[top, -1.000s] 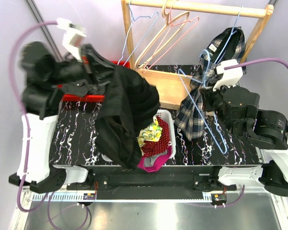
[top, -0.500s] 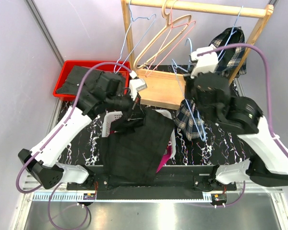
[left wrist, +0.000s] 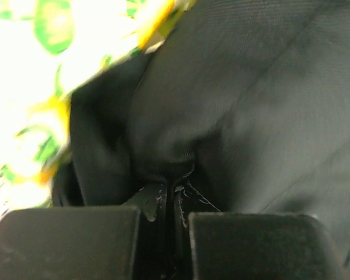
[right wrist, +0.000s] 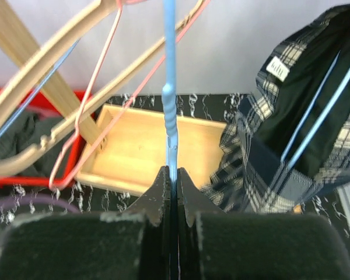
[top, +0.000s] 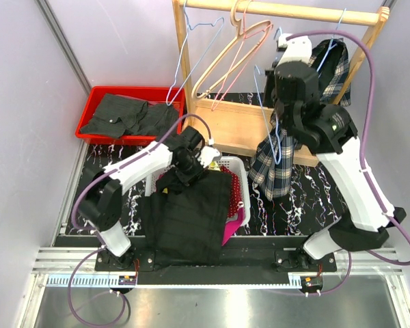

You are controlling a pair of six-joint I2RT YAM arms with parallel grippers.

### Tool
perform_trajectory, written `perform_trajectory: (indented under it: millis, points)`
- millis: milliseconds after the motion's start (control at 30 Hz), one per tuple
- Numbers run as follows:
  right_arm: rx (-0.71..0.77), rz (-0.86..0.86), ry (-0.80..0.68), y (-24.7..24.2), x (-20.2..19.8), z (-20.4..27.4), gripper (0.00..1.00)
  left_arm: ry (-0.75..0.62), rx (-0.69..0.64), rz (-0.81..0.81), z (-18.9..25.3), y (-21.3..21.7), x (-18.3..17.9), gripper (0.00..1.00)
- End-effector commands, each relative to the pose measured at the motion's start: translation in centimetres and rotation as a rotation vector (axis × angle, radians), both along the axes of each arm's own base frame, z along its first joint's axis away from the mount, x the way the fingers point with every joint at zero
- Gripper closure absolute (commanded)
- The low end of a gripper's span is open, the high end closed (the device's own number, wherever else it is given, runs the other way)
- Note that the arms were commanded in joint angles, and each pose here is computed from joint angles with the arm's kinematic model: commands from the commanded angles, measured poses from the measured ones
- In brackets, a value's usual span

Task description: Remove the skirt from the hanger

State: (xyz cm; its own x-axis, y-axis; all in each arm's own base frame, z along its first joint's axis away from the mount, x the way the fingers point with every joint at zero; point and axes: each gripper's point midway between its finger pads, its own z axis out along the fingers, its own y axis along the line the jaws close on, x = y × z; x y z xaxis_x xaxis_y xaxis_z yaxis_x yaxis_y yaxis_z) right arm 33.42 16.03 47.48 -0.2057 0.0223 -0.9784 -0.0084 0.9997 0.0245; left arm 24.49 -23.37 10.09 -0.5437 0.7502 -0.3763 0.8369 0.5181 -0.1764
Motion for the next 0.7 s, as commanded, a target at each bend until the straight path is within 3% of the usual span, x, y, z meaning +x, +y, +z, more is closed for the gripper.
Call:
perform_trajectory:
  millis: [0, 33, 100, 133, 167, 200, 400, 667]
  points:
    - [0.127, 0.042, -0.043, 0.8, 2.7, 2.0, 1.00, -0.020, 0.220, -0.086, -3.8, 3.2, -0.5, 0.86]
    - [0.146, 0.049, -0.044, 0.8, 3.2, 2.3, 1.00, -0.020, 0.250, -0.090, -4.5, 3.8, -0.7, 0.69]
    - [0.161, 0.051, -0.023, 0.8, 5.0, 1.5, 1.00, -0.059, 0.282, -0.077, -5.1, 4.3, 0.0, 0.48]
    - [0.173, 0.058, -0.034, 0.8, 5.4, 2.0, 1.00, -0.068, 0.297, -0.078, -5.6, 4.8, -0.1, 0.24]
    - [0.177, 0.047, -0.037, 0.2, 6.1, 2.1, 1.00, -0.117, 0.299, -0.066, -5.5, 4.8, 0.8, 0.06]
    - [0.172, 0.058, -0.020, 0.7, 7.3, 1.4, 1.00, -0.130, 0.295, -0.067, -5.6, 4.7, 1.0, 0.01]
    - [0.175, 0.027, -0.047, -0.9, 11.3, 2.3, 1.00, -0.224, 0.280, -0.019, -3.2, 4.6, 2.5, 0.01]
    - [0.166, -0.001, -0.089, -2.8, 13.7, 2.8, 1.00, -0.333, 0.035, -0.091, 8.9, 3.0, 0.5, 0.01]
